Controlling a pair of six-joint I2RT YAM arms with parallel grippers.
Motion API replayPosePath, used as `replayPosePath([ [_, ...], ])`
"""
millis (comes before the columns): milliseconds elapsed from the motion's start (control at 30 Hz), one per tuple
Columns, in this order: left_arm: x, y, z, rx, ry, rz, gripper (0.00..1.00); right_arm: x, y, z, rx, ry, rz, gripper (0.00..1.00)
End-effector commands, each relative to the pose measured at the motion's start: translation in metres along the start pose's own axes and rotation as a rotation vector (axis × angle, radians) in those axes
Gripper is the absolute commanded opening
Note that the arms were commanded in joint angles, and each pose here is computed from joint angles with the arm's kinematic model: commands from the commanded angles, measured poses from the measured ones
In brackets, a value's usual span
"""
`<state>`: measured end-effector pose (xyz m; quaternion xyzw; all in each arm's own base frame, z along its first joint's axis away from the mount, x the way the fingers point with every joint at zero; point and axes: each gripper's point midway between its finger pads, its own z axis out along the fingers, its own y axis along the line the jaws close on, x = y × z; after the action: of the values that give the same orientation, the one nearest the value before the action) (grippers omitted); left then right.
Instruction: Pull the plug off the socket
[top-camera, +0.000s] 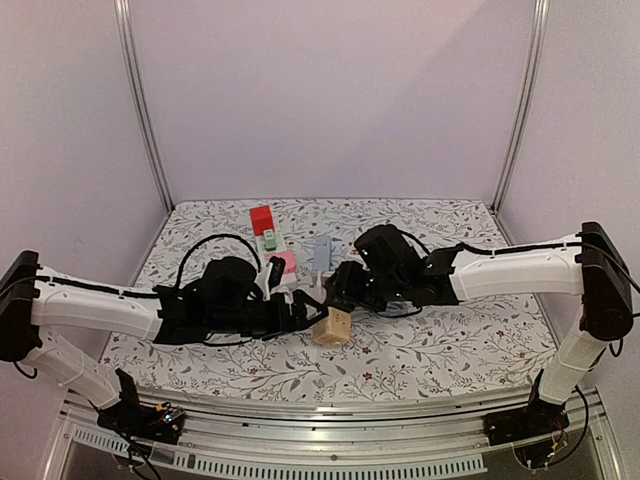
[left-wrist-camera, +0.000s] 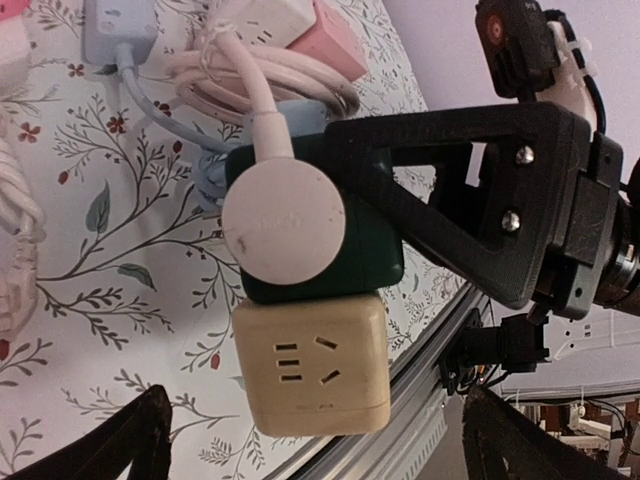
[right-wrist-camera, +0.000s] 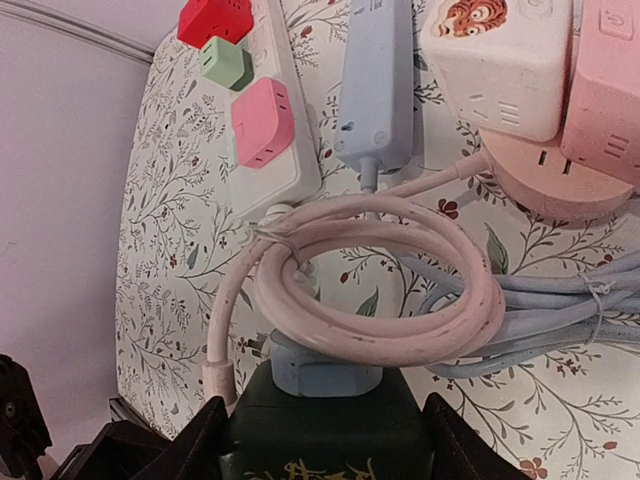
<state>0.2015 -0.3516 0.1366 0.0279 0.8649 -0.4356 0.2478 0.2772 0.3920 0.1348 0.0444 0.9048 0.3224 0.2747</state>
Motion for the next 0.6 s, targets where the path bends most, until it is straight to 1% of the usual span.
replayPosePath([
  [0, 0.004, -0.021, 0.007, 0.055, 0.022, 0.042, 0.99, -0.032, 0.046, -0.013, -0.119, -0.097, 0.044, 0.25],
  [167, 0.003, -0.011, 0.01, 0.009, 0.01, 0.015, 1.0, -0.033, 0.048, -0.017, -0.12, -0.095, 0.048, 0.25],
  [233, 0.004, -0.009, 0.012, -0.012, 0.019, 0.026, 0.99, -0.034, 0.05, -0.019, -0.125, -0.094, 0.049, 0.26],
  [433, 0.002, -0.015, 0.016, -0.002, 0.029, 0.066, 1.0, -0.038, 0.054, -0.029, -0.124, -0.092, 0.049, 0.26],
  [567, 0.006, -0.012, 0.022, -0.033, 0.06, 0.098, 0.99, -0.039, 0.057, -0.033, -0.131, -0.087, 0.066, 0.25],
])
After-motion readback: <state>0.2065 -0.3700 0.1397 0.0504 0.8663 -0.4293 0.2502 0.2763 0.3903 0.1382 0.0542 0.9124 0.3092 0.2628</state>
